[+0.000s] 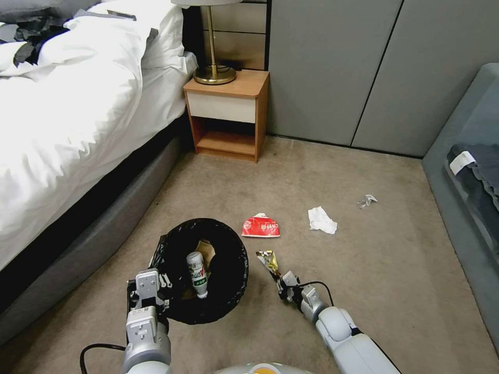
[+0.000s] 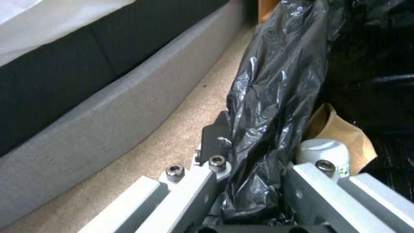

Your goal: Pick up the trash bin, then pick up the garbage from the floor and place it into the trash bin.

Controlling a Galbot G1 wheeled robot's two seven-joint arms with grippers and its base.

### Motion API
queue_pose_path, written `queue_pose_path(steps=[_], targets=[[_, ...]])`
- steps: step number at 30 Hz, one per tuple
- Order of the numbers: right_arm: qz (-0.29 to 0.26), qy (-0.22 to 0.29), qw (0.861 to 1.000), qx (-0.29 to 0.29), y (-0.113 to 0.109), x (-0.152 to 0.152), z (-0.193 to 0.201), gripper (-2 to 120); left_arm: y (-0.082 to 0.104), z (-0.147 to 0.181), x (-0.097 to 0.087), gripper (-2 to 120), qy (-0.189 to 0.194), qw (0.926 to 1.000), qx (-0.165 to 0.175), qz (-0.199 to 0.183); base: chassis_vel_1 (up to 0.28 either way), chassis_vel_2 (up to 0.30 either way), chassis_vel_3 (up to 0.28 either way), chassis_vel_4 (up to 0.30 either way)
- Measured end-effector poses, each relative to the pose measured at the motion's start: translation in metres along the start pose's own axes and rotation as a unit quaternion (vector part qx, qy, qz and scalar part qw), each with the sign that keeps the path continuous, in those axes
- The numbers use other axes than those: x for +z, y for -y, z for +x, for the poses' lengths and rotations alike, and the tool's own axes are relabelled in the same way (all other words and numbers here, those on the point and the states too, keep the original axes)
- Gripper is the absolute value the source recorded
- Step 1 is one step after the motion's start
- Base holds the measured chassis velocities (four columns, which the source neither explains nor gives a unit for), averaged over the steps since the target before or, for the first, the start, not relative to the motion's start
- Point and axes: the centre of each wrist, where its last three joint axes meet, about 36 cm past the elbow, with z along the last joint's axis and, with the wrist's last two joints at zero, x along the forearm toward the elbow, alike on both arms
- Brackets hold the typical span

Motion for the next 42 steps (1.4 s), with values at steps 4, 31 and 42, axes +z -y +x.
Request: queue_pose_path(steps=[4,31,42], targets=[[0.015,0.091,0.996,0.006,-0.003,-0.044,0.005,0,0.001,0.0,0.001,1,-0.001,1.0,0.001,-0.002,0.0,0.0,0.0,0.0],[0.046,0.307,0.93,-0.196,-0.116,-0.187,0.046,0,0.006,0.003,0.003,1,-0.005,0.9999,0.013,-0.006,0.0,0.0,0.0,0.0],[0.046,0.256,0.948,-0.182,-0.111,-0.141,0.018,13,0.005,0.002,-0.001,1,0.001,0.9999,0.013,0.0,0.0,0.0,0.0,0.0]])
